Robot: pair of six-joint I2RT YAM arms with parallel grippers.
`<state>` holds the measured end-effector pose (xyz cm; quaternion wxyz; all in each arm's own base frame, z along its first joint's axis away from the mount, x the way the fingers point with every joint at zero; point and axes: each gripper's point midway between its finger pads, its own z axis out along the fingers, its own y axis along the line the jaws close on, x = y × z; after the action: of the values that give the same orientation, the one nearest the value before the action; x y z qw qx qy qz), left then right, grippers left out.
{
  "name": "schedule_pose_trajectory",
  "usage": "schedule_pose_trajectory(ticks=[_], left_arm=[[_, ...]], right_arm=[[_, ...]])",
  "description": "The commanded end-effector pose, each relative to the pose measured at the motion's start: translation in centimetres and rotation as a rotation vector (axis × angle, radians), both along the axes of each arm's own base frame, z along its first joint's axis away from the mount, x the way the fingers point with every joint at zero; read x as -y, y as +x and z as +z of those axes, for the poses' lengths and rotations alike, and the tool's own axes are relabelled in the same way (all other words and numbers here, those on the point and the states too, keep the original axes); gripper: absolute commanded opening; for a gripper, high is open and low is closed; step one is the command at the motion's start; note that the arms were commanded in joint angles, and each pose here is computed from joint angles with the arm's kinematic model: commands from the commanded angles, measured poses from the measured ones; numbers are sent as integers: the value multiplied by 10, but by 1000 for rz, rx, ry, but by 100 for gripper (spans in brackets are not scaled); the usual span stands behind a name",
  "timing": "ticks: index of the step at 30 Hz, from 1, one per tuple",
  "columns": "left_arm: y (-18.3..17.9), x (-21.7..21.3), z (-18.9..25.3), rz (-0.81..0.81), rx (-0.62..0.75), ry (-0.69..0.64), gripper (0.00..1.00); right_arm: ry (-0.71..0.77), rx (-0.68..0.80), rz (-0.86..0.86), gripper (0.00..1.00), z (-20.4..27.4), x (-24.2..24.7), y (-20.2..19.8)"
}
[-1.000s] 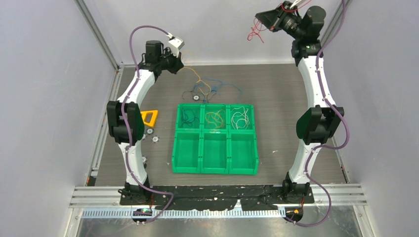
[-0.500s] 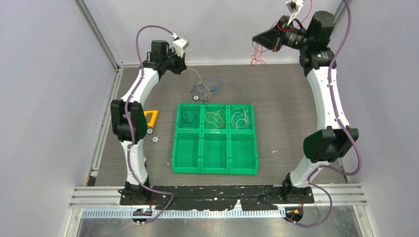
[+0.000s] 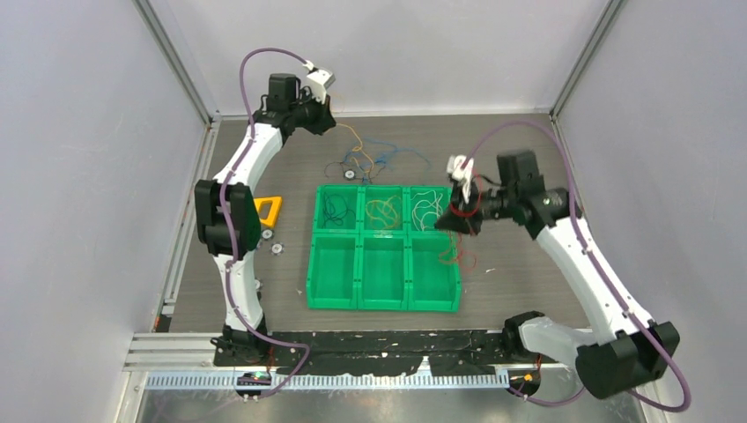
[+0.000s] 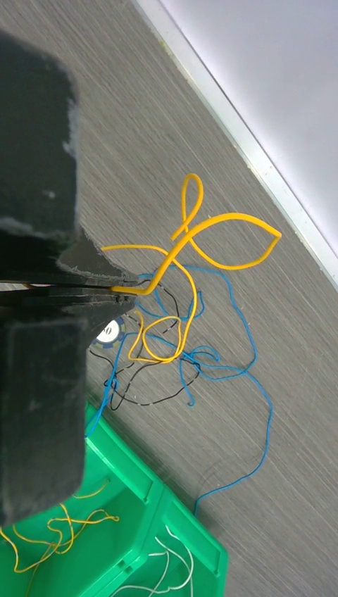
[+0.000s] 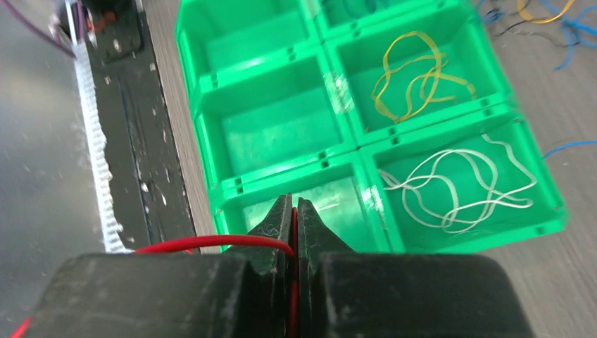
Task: Untangle the cables
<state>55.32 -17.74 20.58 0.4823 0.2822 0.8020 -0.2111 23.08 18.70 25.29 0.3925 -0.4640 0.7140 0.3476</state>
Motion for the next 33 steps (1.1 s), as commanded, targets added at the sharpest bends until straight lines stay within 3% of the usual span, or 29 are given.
schedule_pose_trajectory(ticks=[1,7,9,10,14,18,23,26,30,33], left_arm=[[-9,3,41,-22,82,-42,0],[-13,1,37,-17,68,-40,0],[-14,0,37,-13,69,-36,0],[-15,0,38,-11,71,-35,0],[-18,-1,42,-14,80,-32,0],[-19,-2,44,-15,85,-29,0],[-22,0,47,-33,86,-35,0],[-24,2,49,-41,88,-39,0],[-24,4,50,-52,82,-51,0],[-36,15,53,-120,60,-80,0]], right_arm=[[-79,186,35,7,-26,-6,2],[-77,171,89,16,-70,-34,0],[-94,166,104,30,-85,-37,1],[-114,151,112,43,-97,-36,-1],[-202,176,96,76,-110,-17,-7],[-176,227,106,93,-82,-11,-21],[-113,181,85,99,-37,-14,-34],[-78,212,99,96,0,-14,-42],[-218,195,116,95,-24,5,-47],[-388,88,197,97,-63,24,-53]])
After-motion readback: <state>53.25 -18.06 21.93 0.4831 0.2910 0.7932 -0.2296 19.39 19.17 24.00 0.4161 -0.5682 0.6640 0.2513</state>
